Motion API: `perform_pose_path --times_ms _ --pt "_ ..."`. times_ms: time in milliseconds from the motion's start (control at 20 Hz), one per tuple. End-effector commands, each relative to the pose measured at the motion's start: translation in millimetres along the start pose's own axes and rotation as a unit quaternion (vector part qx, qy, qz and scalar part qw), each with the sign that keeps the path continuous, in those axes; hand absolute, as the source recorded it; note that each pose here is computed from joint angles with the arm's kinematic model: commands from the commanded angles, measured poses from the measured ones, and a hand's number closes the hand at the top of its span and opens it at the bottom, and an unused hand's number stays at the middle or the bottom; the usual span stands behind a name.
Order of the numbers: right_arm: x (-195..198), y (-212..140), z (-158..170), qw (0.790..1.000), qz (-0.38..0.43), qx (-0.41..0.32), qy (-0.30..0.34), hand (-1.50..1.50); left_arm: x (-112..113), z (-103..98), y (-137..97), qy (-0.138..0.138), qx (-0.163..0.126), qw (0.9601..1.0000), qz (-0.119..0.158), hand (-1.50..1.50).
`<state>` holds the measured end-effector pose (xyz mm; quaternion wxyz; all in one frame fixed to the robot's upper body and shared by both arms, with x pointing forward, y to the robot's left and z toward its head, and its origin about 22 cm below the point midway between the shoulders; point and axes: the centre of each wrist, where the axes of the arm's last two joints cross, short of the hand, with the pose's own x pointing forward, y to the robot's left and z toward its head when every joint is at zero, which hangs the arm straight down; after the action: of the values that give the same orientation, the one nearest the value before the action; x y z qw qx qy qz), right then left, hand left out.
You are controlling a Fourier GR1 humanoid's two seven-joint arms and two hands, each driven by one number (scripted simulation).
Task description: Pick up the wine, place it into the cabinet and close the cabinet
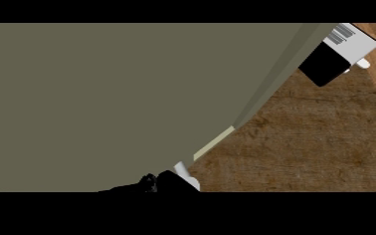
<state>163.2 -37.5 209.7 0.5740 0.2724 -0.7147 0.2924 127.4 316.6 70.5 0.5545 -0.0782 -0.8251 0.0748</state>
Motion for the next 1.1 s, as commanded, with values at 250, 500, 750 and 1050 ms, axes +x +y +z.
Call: perform_pose_path --times_ms 250,500,750,1050 --pt "22.0 -11.2 -106.5 0.999 0.025 -0.022 0.01 1.5 24.9 -19.7 22.3 -0.016 -0.013 0.9998 0.005 -1.5" --pt "39.6 -29.0 -151.9 0.999 0.024 -0.021 0.026 1.5 34.7 -30.4 36.1 -0.005 -0.022 0.9997 0.01 -1.5" --pt "17.4 -44.8 -157.3 0.978 -0.049 0.156 0.131 1.5 24.6 -24.6 38.3 -0.023 -0.019 0.9995 0.007 -1.5" --pt "7.7 -91.0 -192.9 0.977 -0.108 0.119 0.141 1.5 45.5 -33.7 46.0 -0.017 -0.009 0.9998 -0.001 -1.5"
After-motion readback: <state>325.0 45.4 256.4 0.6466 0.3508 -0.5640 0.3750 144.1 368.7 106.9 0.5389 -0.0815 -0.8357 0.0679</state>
